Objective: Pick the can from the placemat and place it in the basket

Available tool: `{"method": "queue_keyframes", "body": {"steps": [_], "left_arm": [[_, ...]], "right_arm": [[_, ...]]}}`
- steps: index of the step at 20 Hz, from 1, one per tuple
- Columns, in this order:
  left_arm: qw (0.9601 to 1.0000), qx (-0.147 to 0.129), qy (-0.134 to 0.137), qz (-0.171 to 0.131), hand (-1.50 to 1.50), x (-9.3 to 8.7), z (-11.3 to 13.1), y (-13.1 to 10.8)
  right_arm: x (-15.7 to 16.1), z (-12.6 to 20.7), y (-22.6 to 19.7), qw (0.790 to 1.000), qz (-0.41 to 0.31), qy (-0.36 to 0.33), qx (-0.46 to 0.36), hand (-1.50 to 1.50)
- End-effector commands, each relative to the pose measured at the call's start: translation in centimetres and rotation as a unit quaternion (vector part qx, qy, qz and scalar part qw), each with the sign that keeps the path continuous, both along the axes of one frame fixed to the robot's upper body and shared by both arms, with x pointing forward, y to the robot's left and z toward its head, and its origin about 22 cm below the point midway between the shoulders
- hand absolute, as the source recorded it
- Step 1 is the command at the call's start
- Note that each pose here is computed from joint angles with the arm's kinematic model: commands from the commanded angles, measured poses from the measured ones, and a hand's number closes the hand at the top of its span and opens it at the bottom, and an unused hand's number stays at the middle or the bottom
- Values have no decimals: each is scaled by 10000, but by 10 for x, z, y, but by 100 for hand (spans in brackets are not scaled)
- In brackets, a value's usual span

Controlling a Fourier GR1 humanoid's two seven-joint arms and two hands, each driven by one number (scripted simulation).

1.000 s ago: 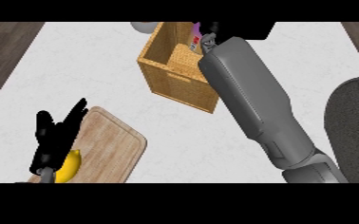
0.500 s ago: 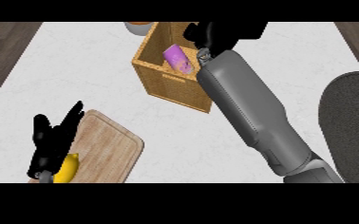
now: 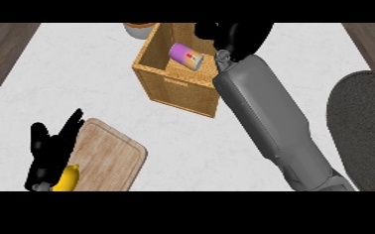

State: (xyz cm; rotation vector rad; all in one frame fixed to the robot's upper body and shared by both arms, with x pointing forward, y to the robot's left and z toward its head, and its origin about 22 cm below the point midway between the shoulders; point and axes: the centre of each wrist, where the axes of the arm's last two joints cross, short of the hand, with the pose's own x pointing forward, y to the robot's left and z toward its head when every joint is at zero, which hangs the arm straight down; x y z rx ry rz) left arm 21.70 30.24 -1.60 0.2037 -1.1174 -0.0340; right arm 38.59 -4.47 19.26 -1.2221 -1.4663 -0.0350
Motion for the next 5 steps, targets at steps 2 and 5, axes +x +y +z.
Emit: {"method": "queue_keyframes", "body": {"steps": [2, 5], "left_arm": [[9977, -296, 608, 86, 0, -28, -29, -4], [9974, -220, 656, 195, 0, -36, -36, 10]], "right_arm": [[-15, 3, -18, 9918, -823, 23, 982, -150], [-33, 7, -30, 9908, -849, -7, 1057, -150]]}}
